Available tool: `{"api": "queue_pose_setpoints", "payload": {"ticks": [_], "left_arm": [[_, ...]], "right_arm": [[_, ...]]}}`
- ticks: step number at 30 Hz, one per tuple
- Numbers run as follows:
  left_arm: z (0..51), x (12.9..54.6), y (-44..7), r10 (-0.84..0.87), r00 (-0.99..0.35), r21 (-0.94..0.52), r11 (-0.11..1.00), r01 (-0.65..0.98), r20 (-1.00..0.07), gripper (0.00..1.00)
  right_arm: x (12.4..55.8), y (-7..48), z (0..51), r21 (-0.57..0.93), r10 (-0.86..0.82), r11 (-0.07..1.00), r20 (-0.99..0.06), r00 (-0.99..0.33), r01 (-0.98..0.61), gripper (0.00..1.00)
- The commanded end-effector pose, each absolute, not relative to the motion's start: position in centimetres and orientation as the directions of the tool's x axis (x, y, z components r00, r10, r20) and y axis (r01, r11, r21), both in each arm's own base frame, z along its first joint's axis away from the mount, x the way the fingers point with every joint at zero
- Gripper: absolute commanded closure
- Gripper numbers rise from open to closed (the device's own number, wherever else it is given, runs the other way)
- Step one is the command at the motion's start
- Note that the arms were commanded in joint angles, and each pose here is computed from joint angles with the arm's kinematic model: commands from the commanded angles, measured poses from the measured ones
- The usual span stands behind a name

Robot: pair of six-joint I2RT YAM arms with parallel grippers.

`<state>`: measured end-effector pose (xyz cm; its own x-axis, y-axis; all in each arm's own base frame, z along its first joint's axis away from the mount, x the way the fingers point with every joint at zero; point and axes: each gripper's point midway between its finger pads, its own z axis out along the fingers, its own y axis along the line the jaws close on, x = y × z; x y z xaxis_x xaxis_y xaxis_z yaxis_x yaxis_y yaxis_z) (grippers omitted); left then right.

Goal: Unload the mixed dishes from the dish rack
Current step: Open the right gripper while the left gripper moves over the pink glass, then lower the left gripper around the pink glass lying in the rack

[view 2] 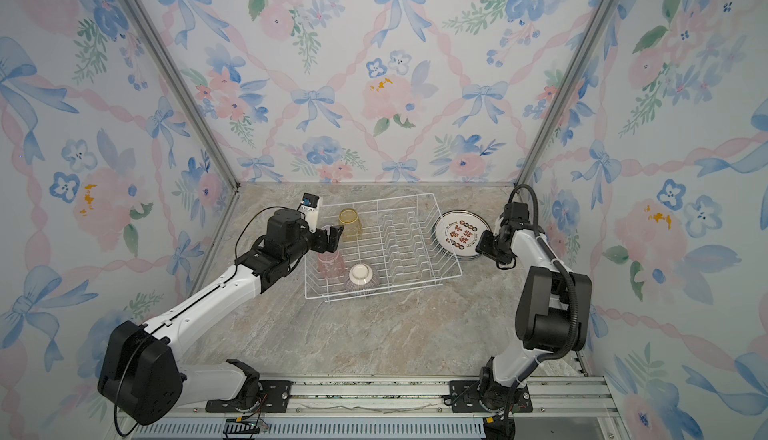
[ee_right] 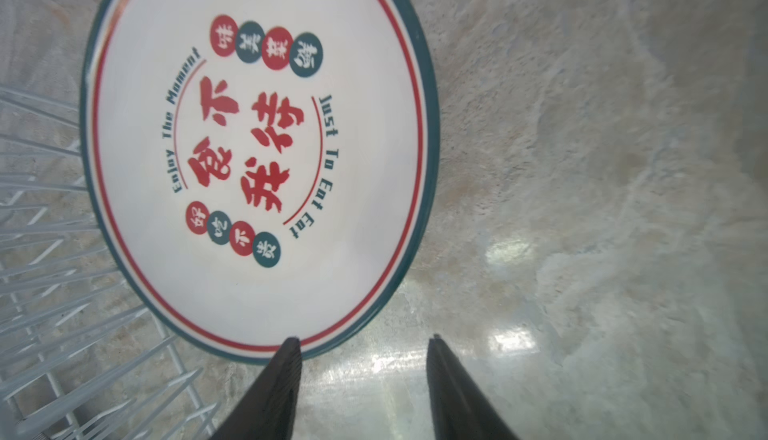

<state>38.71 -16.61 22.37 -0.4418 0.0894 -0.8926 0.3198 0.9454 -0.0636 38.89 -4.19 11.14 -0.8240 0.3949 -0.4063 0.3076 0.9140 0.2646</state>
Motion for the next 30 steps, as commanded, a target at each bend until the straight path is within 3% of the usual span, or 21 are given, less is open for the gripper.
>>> {"api": "queue_pose_setpoints", "payload": {"ticks": [1, 5, 11, 25, 30], "left_arm": [[19.6, 37.7, -14.6, 0.034, -0.537, -0.106, 0.968, 0.228, -0.843, 0.02], [18.6, 36.6, -12.8, 0.018, -0.576, -0.086, 0.984, 0.154, -0.817, 0.02], [16.5, 35.3, -10.4, -0.010, -0.635, -0.072, 0.995, 0.071, -0.772, 0.02], [13.7, 35.0, -9.0, -0.049, -0.711, -0.106, 0.994, 0.036, -0.702, 0.02], [11.8, 35.1, -8.9, -0.053, -0.749, -0.117, 0.993, 0.032, -0.660, 0.07]], "right_arm": [[38.6, -3.8, 16.1, 0.241, 0.348, 0.936, -0.538, -0.768, 0.256, 0.49], [39.4, 0.3, 19.3, 0.279, 0.239, 0.957, -0.620, -0.747, 0.075, 0.51], [40.6, 7.0, 17.4, 0.346, 0.098, 0.931, -0.541, -0.835, -0.115, 0.59], [42.8, 9.2, 13.5, 0.355, 0.064, 0.926, -0.480, -0.875, -0.127, 0.60], [43.0, 9.7, 12.8, 0.366, 0.063, 0.922, -0.469, -0.881, -0.128, 0.61]]}}
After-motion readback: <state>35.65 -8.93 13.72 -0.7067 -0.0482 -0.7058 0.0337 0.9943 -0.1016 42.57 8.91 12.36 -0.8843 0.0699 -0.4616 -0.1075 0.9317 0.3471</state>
